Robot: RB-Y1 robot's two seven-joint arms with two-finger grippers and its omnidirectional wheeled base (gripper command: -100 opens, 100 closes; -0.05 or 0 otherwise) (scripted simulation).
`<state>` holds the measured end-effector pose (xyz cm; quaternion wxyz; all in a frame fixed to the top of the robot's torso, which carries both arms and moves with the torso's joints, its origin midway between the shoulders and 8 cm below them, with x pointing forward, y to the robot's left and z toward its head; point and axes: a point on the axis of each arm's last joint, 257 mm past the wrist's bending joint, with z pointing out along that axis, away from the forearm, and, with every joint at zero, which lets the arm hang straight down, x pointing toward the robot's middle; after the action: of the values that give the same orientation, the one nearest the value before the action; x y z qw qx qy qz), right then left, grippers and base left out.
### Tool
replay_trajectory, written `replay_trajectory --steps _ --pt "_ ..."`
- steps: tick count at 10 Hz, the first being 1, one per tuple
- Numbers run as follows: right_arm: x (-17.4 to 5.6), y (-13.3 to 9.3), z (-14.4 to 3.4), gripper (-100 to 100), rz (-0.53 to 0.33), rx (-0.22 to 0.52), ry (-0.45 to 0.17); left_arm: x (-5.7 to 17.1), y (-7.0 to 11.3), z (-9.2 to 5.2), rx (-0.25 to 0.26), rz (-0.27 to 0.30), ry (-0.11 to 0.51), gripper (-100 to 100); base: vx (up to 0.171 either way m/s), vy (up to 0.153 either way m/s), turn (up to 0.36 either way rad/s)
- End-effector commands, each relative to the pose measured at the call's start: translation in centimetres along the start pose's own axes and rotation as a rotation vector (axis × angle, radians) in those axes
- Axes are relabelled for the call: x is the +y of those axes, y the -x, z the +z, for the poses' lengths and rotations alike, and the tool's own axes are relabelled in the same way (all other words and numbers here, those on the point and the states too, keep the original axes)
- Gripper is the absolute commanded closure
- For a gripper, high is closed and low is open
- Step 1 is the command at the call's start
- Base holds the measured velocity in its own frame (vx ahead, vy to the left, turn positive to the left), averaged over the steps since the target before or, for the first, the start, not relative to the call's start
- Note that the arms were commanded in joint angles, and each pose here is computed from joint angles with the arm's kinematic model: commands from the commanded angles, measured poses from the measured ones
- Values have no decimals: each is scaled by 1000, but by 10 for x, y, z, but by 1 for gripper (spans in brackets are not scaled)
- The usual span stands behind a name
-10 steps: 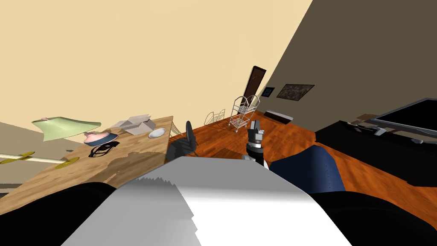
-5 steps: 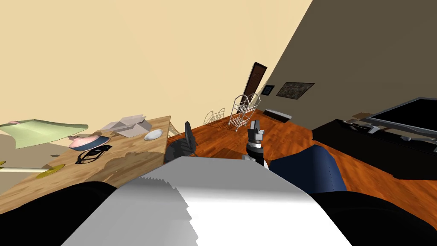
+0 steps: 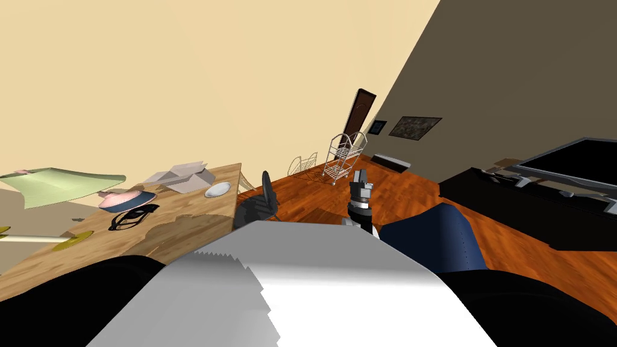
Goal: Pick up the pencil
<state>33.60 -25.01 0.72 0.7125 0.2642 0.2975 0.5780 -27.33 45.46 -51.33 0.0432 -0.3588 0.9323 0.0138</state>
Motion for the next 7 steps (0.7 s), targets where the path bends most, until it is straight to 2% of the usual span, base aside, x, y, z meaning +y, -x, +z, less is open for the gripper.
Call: replay_trajectory --steps 1,2,3,4,5,6,7 --pt "0 0 0 0 0 0 0 0 0 0 0 0 0 100 0 0 0" --pt "0 0 0 0 0 0 0 0 0 0 0 0 0 100 0 0 0" --pt "0 0 0 0 0 0 0 0 0 0 0 0 0 0 0 0 0" --pt "0 0 0 0 0 0 0 9 1 -12 0 3 1 100 38 -29 40" --pt "0 0 0 0 0 0 0 13 2 -18 1 5 2 100 53 -48 48" --pt "0 0 0 0 0 0 0 12 1 -14 1 4 4 100 21 -22 11" --pt "0 0 0 0 0 0 0 12 1 -15 1 5 3 0 0 0 0"
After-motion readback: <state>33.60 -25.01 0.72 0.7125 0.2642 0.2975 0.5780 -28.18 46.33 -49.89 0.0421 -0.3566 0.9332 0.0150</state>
